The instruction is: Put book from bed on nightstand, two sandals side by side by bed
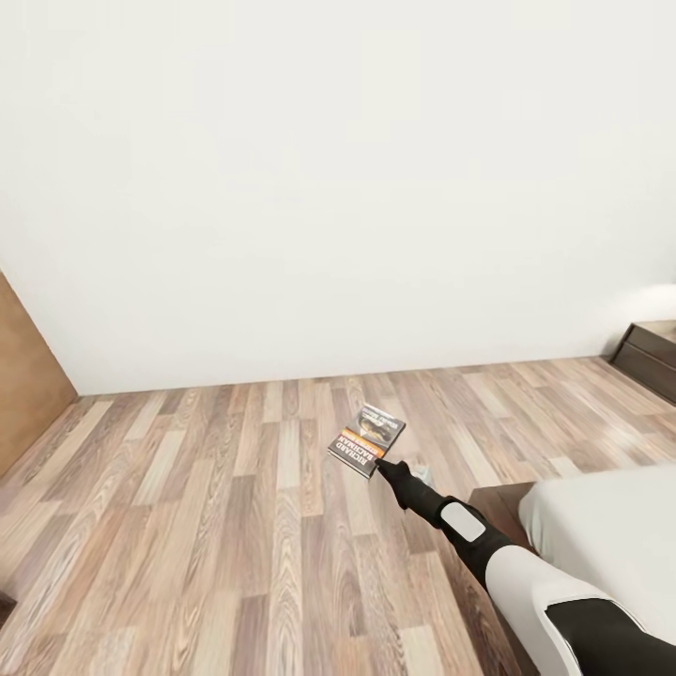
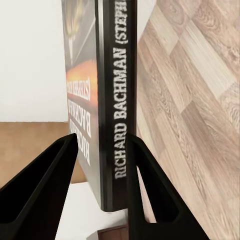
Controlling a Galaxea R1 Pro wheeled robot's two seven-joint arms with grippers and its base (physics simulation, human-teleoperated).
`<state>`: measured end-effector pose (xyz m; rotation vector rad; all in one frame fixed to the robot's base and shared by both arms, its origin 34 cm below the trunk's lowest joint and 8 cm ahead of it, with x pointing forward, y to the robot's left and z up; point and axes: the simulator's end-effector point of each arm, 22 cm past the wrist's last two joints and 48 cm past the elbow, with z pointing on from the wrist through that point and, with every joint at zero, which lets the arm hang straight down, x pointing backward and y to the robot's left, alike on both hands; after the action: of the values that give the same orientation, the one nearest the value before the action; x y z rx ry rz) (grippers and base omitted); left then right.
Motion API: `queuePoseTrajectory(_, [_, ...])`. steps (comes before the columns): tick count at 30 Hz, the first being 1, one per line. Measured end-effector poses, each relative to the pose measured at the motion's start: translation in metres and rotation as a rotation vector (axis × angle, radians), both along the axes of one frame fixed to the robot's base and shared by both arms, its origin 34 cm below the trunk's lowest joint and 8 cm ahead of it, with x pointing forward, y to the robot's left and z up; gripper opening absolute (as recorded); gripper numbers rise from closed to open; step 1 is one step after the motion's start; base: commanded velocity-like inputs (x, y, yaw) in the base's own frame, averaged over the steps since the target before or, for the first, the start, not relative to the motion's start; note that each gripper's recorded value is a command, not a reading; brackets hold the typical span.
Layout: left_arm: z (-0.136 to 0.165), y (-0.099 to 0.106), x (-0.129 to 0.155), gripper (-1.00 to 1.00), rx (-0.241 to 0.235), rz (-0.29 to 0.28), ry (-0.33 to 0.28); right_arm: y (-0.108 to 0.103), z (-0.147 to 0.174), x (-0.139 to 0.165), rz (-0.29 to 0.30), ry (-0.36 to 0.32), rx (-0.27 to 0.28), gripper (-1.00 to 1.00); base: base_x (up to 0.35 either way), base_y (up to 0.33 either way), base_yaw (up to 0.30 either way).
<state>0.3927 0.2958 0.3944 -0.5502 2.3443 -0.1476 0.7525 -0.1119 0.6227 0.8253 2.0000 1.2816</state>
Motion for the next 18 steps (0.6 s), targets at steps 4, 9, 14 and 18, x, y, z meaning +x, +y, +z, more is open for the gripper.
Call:
queuePoseTrajectory(4, [0.0000,0.0000,0.0000,1.00,0.000,0.000,0.000,0.0000,0.0000,0.0000,0.000,0.000,0.000,-1.00,0.314,0.000,0.000])
queuePoseTrajectory(9, [0.0000,0.0001,0.0000,1.00,0.000,0.000,0.000,-0.0004,0.0002,0.0003,-0.003,0.000,0.002,-1.00,0.314,0.025,0.000])
queuePoseTrajectory(14, [0.0000,0.0001,0.0000,1.00,0.000,0.001,0.000,-0.0005,0.0003,0.0004,-0.004,0.000,0.003,-1.00,0.318,0.094,-0.004])
queuePoseTrajectory(18, [0.0000,0.0000,0.0001,1.00,0.000,0.000,0.000,-0.0006,0.0004,0.0004,-0.004,0.000,0.004,-1.00,0.319,0.129,-0.100])
